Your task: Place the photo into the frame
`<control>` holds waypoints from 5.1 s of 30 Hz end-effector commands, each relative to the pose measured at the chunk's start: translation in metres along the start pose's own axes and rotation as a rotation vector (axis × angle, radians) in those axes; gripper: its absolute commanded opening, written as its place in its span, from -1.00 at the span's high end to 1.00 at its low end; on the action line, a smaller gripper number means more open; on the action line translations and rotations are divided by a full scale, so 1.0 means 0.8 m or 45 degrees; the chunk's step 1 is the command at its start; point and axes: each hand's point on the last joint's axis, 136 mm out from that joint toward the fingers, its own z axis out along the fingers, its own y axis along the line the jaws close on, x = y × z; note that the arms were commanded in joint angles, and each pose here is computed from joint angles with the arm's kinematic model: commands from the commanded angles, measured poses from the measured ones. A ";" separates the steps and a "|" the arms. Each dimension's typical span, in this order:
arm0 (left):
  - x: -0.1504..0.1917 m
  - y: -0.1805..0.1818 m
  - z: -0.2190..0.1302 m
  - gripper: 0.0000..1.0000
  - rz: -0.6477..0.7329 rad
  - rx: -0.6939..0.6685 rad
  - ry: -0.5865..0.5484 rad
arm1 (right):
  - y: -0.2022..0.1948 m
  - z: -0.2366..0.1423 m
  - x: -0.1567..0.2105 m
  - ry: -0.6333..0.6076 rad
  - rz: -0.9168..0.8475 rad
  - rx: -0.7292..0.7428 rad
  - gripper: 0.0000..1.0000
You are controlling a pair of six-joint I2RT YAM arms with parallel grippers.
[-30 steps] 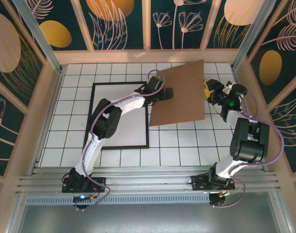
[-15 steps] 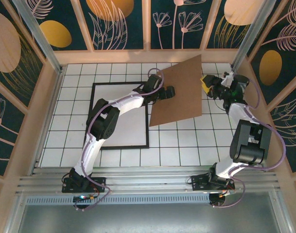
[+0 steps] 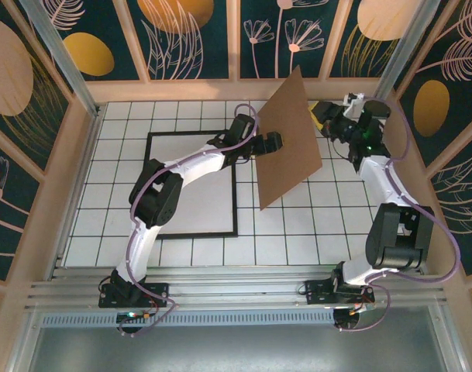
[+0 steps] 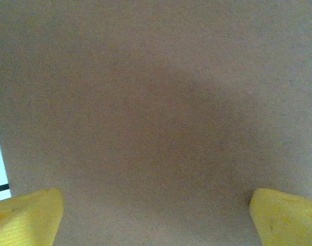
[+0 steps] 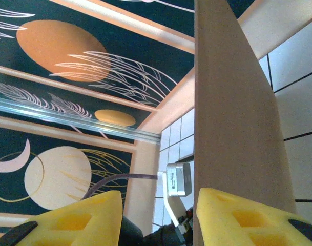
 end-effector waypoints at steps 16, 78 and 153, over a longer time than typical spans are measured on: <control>0.020 -0.063 -0.024 -0.89 0.044 0.201 0.034 | 0.014 0.039 0.043 0.069 -0.190 0.328 0.17; -0.069 0.403 -0.379 -0.95 -0.450 -0.869 -0.619 | 0.081 0.012 0.011 0.021 -0.367 -0.003 1.00; -0.035 0.309 -0.298 -0.89 -0.410 -0.478 -0.495 | -0.076 0.069 0.181 0.260 0.058 -0.064 1.00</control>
